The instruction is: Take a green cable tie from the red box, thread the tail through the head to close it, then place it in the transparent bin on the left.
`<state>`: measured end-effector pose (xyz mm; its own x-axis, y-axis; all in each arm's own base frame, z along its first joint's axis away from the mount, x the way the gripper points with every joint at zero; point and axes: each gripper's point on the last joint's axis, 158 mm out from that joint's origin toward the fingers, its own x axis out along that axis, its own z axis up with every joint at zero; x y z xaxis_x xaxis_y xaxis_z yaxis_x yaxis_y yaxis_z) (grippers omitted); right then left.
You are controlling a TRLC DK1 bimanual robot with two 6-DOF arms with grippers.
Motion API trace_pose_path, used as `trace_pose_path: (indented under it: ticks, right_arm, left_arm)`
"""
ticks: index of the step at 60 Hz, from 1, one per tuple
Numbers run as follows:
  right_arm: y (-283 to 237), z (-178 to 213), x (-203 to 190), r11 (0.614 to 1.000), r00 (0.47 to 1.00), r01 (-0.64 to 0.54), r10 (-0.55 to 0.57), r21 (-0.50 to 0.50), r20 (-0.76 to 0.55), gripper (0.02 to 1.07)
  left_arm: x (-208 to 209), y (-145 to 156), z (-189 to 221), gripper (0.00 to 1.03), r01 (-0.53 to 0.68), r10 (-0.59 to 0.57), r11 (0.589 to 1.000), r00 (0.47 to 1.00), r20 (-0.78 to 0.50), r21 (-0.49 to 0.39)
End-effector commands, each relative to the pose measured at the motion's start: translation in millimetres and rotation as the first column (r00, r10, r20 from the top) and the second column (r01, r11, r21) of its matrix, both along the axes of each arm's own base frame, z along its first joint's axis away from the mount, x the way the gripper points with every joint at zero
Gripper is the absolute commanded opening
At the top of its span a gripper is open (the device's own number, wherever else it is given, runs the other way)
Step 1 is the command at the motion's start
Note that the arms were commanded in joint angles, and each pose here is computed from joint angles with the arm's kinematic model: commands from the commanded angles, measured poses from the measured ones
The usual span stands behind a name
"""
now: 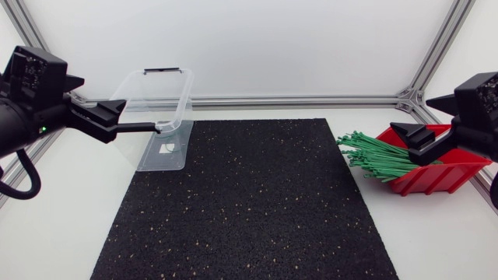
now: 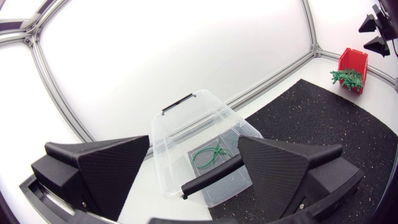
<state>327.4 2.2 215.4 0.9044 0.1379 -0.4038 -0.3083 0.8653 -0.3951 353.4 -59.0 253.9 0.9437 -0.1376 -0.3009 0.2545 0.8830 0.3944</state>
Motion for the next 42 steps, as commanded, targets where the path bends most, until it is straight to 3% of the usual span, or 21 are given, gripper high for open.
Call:
trace_pose_path:
  ticks: [1,23,30,34,42]
  right_arm:
    - [-3,-25,-8,0.998,0.999,0.030,-0.028,0.049,-0.029,1.02]
    - [-12,-30,-25,0.984,0.983,0.138,-0.150,0.113,0.103,1.02]
    - [-4,-37,-29,0.986,0.979,0.139,-0.151,0.094,0.135,1.02]
    - [0,-28,-34,0.981,0.963,0.125,-0.156,0.151,0.217,1.02]
    - [0,-32,-42,0.971,0.958,0.137,-0.181,0.197,0.224,1.02]
  left_arm:
    - [-13,-2,-12,0.99,-0.001,0.002,0.999,1.000,0.005,-0.049]
    - [-50,20,-24,0.99,-0.041,0.079,0.978,0.979,0.186,-0.203]
    - [-58,25,-30,0.99,-0.049,0.096,0.973,0.975,0.200,-0.225]
    - [-63,28,-36,0.99,-0.058,0.107,0.969,0.975,0.195,-0.241]
    - [-71,33,-49,0.98,-0.075,0.128,0.959,0.975,0.184,-0.272]
